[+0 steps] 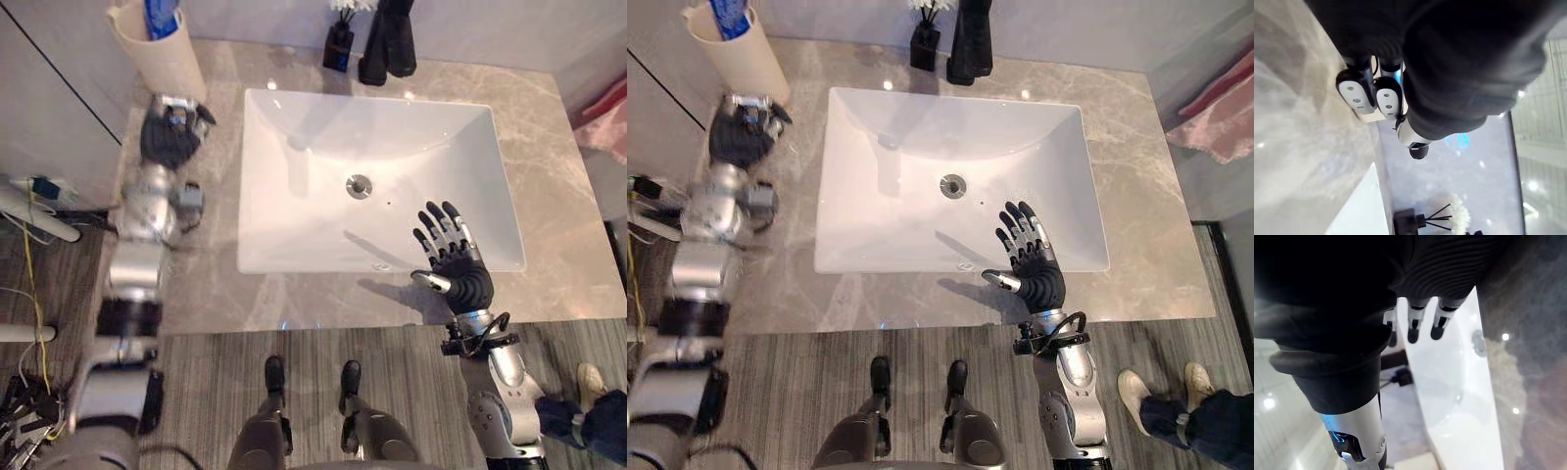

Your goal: Organize washtable

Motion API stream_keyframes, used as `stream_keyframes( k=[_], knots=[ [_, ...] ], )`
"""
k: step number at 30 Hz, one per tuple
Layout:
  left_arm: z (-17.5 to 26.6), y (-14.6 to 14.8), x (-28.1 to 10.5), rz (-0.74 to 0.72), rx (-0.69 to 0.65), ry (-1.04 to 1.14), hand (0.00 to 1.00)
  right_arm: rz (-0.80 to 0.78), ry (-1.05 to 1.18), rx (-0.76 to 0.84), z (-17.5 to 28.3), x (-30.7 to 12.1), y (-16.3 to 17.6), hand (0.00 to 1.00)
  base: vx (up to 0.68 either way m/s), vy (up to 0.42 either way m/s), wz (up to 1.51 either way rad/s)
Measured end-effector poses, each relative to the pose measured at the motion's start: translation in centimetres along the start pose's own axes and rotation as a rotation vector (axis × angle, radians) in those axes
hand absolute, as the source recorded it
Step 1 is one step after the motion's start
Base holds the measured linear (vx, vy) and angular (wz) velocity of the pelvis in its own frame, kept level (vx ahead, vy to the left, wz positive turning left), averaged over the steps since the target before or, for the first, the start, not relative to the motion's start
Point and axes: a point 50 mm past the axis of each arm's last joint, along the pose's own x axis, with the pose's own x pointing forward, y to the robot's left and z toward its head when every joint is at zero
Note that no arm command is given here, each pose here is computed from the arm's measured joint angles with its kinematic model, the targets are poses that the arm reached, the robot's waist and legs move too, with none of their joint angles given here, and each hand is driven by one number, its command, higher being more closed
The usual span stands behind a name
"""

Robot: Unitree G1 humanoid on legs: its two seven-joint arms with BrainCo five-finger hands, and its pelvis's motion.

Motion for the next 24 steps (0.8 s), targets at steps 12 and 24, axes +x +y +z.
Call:
stream_keyframes(
  k=[12,24],
  knots=[
    [-6.2,-3.4,-18.0,0.153,-0.456,0.438,0.0,-0.197,0.15,0.035,-3.5,-2.5,-2.9,0.0,0.01,0.015,0.21],
    [-7.1,-7.8,-19.8,0.02,-0.648,0.529,0.0,-0.247,0.27,0.055,-5.7,-5.8,-1.7,0.0,0.0,0.015,-0.04]
  ],
)
